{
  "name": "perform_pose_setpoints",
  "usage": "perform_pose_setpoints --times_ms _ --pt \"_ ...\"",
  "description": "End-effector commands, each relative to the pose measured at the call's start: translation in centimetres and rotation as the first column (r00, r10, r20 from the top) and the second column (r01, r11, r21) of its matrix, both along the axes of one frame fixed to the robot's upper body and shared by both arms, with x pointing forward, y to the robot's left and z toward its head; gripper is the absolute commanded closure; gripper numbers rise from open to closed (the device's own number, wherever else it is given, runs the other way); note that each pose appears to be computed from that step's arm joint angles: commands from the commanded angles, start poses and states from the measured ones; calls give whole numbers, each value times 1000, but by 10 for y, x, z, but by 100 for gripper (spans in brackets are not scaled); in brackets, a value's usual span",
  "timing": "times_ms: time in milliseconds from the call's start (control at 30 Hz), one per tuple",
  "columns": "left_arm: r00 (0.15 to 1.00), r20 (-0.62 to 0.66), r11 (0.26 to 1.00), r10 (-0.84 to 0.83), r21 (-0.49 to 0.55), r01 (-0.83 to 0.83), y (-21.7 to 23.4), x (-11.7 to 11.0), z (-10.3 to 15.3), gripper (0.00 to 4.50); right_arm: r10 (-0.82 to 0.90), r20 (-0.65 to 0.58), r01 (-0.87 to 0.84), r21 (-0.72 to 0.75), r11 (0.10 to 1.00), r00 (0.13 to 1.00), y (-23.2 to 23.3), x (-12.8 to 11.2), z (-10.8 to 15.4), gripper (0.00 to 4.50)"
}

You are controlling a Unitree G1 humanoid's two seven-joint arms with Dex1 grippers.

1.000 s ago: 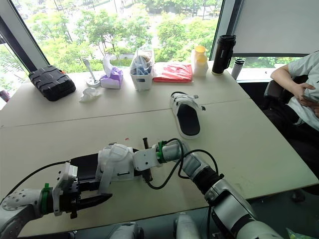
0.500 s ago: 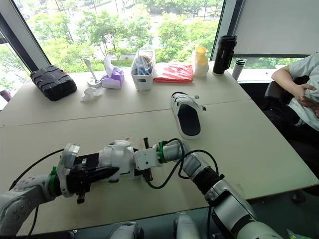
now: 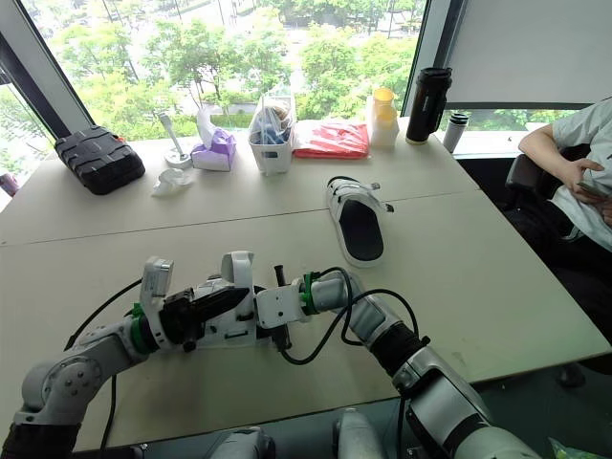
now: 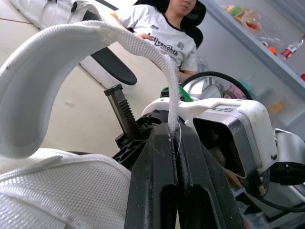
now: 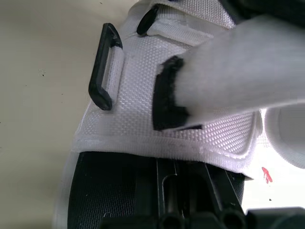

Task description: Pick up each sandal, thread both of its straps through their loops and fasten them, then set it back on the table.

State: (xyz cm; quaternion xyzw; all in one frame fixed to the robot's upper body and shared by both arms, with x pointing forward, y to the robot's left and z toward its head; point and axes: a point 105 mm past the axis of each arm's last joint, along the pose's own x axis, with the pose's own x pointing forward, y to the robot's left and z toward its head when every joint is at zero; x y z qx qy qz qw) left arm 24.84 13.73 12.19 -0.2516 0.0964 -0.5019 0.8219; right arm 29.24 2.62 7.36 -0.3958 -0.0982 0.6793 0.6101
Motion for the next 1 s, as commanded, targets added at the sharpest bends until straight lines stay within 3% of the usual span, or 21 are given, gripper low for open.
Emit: perform_pose_setpoints --times_ms 33,433,600,800,1000 --pt "1000 -25 1000 1 -17 -2 4 -7 0 447 -26 -71 17 -126 992 997 -14 -6 -34 450" --pt "996 -91 1000 3 -21 -5 11 -20 -12 447 -20 -74 10 -123 992 997 -11 -7 -34 450" --pt "998 -56 999 9 40 -6 12 -15 -23 447 -18 -75 8 -123 992 997 -11 -8 -34 450" --pt "1000 3 998 30 63 -30 19 -2 -18 447 -19 -78 9 -123 992 997 -10 -8 -34 450" --pt "999 -11 995 -33 98 34 21 -5 -21 447 -20 -77 10 -124 992 997 -11 -8 -34 450"
